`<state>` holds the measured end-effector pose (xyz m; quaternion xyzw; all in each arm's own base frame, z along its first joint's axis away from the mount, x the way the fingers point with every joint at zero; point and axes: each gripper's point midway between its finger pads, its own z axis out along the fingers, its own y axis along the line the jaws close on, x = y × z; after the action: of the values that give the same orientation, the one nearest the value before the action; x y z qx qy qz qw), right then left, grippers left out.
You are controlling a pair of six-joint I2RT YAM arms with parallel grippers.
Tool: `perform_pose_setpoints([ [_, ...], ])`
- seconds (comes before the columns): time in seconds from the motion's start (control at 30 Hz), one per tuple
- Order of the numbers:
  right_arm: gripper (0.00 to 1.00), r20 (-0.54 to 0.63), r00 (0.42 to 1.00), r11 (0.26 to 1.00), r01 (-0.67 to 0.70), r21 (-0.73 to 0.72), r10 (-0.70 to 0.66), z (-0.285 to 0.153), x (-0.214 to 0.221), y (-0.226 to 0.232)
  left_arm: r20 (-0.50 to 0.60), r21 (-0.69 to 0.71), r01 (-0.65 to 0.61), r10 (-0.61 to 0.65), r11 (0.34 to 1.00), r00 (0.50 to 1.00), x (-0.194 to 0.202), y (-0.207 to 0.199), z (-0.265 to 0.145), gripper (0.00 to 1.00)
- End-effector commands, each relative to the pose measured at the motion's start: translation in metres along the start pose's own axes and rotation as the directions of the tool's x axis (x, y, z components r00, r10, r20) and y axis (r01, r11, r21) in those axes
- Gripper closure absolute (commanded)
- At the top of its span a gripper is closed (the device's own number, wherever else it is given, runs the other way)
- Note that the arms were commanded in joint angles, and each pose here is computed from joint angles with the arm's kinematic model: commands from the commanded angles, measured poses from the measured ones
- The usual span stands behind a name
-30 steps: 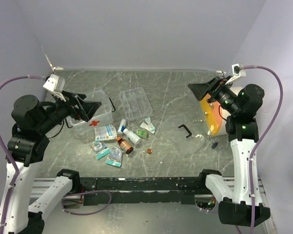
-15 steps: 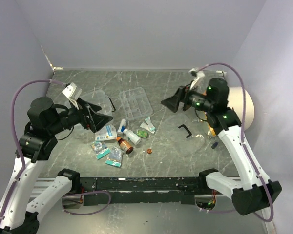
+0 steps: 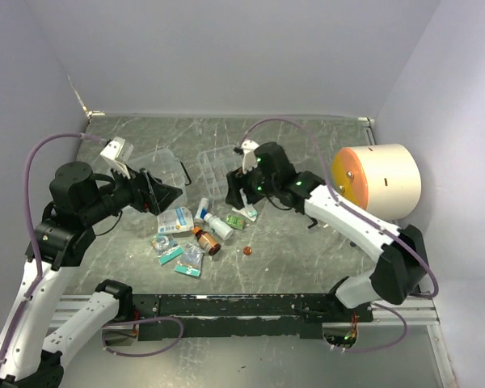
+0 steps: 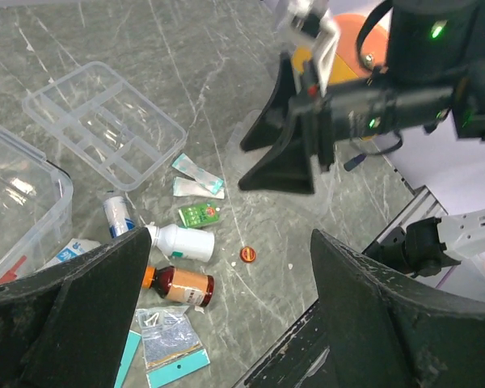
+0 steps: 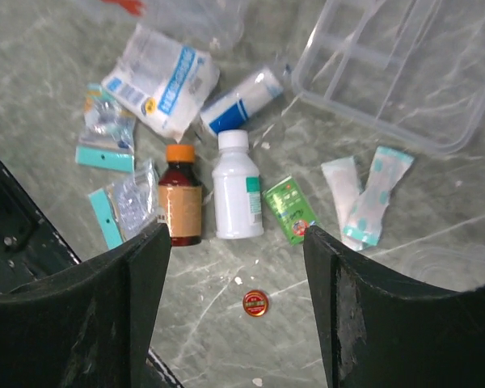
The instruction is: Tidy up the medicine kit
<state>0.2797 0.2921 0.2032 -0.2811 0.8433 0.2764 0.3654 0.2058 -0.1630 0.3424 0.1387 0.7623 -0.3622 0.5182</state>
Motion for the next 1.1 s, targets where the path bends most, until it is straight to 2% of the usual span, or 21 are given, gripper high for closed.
perform_pose_setpoints([
  [0.0, 0.34, -0.030, 0.999, 0.999, 0.033, 0.041, -0.032, 0.029, 0.021, 0.001, 0.030, -0.047, 0.049, -0.047, 0.998, 0.998, -0.004, 0.004, -0.003, 0.09],
  [0.13, 0.42, -0.127, 0.990, 0.998, 0.056, 0.011, -0.054, 0.057, 0.052, 0.010, 0.055, -0.106, 0.080, -0.074, 0.991, 0.996, -0.002, 0.014, -0.006, 0.09],
  [0.37, 0.43, -0.221, 0.972, 0.997, 0.072, -0.015, -0.074, 0.091, 0.089, 0.019, 0.085, -0.163, 0.132, -0.119, 0.978, 0.989, 0.000, 0.024, -0.008, 0.09],
  [0.77, 0.45, -0.336, 0.939, 0.997, 0.067, -0.023, -0.071, 0.108, 0.130, 0.022, 0.084, -0.235, 0.165, -0.149, 0.958, 0.985, -0.003, 0.040, 0.001, 0.09],
  [1.0, 0.50, -0.382, 0.922, 0.995, 0.083, 0.048, -0.058, 0.112, 0.145, 0.010, 0.078, -0.241, 0.185, -0.172, 0.953, 0.982, -0.002, 0.044, 0.009, 0.10],
  [1.07, 0.54, -0.378, 0.924, 0.994, 0.082, 0.066, -0.052, 0.113, 0.145, 0.007, 0.077, -0.237, 0.194, -0.181, 0.952, 0.981, -0.002, 0.044, 0.012, 0.10],
])
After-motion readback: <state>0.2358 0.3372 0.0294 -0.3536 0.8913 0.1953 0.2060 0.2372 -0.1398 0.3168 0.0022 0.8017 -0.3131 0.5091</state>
